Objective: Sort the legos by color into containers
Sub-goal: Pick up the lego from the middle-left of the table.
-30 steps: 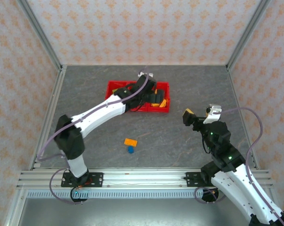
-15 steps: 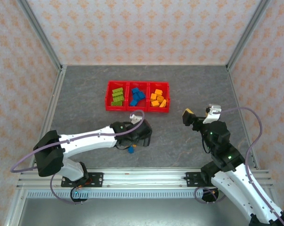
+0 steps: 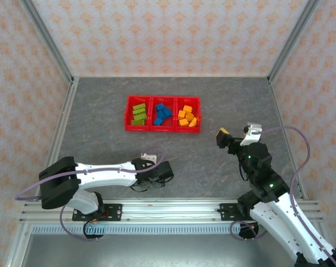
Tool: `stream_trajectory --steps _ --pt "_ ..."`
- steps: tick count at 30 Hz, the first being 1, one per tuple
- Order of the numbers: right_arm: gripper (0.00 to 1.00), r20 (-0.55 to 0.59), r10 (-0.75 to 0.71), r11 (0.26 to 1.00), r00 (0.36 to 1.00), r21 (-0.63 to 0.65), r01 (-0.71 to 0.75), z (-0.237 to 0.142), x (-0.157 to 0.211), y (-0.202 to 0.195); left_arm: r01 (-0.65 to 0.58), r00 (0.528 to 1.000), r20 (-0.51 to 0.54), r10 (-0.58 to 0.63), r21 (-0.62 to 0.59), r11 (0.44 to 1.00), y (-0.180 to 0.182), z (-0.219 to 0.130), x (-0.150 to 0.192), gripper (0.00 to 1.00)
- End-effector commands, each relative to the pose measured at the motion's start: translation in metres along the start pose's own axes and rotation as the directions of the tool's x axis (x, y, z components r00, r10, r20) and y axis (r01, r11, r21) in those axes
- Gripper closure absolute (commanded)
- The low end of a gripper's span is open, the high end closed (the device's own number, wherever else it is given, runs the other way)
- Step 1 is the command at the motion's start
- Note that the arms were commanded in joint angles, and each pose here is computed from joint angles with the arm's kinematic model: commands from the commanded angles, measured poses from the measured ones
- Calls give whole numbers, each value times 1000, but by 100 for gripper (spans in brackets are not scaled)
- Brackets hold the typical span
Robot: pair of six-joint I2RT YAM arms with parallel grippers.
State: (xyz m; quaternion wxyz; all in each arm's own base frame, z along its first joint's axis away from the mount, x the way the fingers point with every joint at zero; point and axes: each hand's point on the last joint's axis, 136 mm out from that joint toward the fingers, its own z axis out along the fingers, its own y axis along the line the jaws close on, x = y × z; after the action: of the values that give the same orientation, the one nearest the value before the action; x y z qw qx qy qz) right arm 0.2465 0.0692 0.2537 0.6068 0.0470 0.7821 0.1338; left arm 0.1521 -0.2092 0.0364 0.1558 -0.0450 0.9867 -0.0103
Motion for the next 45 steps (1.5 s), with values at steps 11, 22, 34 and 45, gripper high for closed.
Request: stream_trajectory --steps 11,22,34,45 --pt "0 18 -1 1000 1000 27 0 -1 -2 -5 28 1000 4 -28 -12 1000 3 25 3 40" --pt "0 15 -2 999 1000 33 1 0 -2 -6 42 998 48 -40 -32 999 16 39 -11 53" --pt "0 15 -2 999 1000 54 1 0 -1 -10 65 981 184 -53 -60 996 27 20 -38 70" --pt "0 10 -5 998 1000 60 4 1 0 -10 76 970 233 -70 -19 997 26 -3 -50 79"
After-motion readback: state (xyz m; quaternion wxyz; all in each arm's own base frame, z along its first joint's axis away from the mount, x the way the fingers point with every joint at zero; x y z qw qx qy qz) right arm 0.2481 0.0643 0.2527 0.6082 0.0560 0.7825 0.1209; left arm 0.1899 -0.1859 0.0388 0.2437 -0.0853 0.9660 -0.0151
